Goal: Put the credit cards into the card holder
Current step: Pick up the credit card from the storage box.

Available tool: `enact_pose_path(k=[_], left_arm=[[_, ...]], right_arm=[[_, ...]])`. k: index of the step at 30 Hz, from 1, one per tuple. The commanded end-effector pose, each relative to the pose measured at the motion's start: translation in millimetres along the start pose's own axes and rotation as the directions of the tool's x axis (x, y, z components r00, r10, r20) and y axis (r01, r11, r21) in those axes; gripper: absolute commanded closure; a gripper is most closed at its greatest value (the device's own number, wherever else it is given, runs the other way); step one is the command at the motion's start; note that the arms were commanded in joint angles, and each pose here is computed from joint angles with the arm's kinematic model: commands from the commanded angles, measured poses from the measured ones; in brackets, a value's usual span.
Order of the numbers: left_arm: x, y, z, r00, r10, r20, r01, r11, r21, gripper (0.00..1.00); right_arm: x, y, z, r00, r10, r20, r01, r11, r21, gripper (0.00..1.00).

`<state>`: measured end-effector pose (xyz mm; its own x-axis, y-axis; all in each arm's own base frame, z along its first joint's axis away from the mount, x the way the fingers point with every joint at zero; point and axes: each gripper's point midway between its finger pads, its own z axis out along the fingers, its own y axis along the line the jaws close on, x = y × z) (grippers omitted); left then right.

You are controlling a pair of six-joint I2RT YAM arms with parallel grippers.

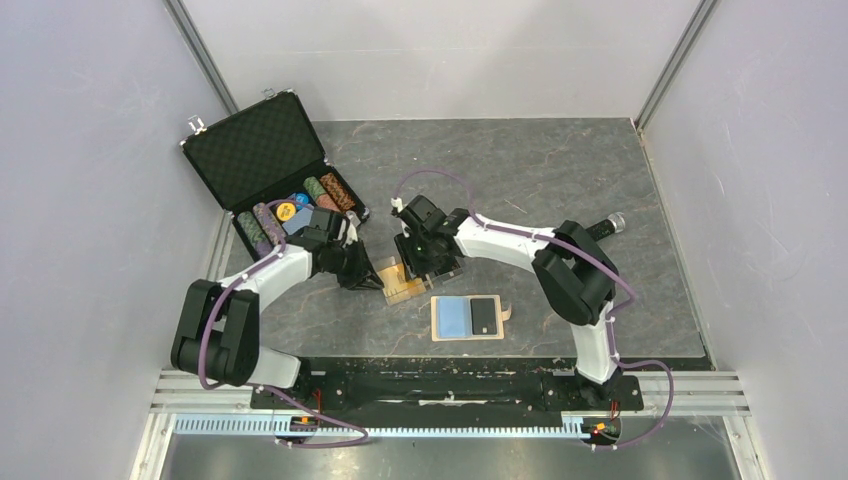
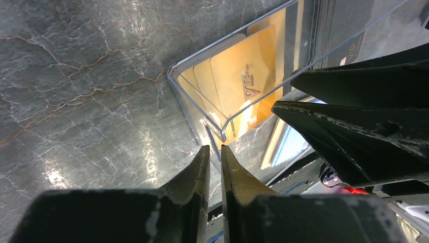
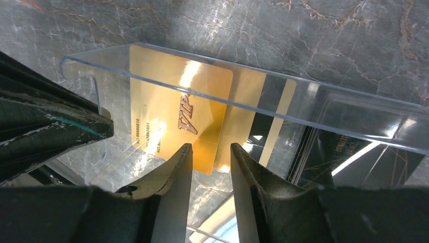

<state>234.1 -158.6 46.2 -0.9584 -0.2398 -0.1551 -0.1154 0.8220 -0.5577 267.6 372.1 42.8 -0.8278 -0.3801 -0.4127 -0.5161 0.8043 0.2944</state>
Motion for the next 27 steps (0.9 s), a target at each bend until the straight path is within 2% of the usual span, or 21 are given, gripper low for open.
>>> enact_pose_path(k=[1,6,11,20,24,27], left_arm=[[-6,3,5,1.0,-0.01,0.014,0.011,0.999,-0.035,0.84],[-5,4,7,1.0,-0.004,0.008,0.005,0.999,-0.042,0.89],[-3,3,8,1.0,-0.002,0.001,0.002,0.999,-0.042,0.91],[-2,6,7,1.0,0.004,-0.003,-0.004,0.998,-0.056,0.93],[-1,9,7,1.0,0.012,-0.005,-0.012,0.997,-0.072,0.93],[-1,10,6,1.0,0.017,-0.004,-0.017,0.997,-0.078,0.93]], right_arm=[[5,1,14,1.0,0.024,-0.008,-0.024,1.0,-0.017,0.65],[11,6,22,1.0,0.021,-0.023,-0.022,0.999,-0.031,0.66],[11,23,22,0.999,0.05,-0.003,-0.049,0.991,-0.126,0.68],[6,41,13,0.997,0.069,0.019,-0.064,0.974,-0.215,0.87],[5,35,7,0.997,0.071,0.039,-0.063,0.982,-0.18,0.87],[5,27,4,0.997,0.067,0.047,-0.06,0.99,-0.13,0.82]])
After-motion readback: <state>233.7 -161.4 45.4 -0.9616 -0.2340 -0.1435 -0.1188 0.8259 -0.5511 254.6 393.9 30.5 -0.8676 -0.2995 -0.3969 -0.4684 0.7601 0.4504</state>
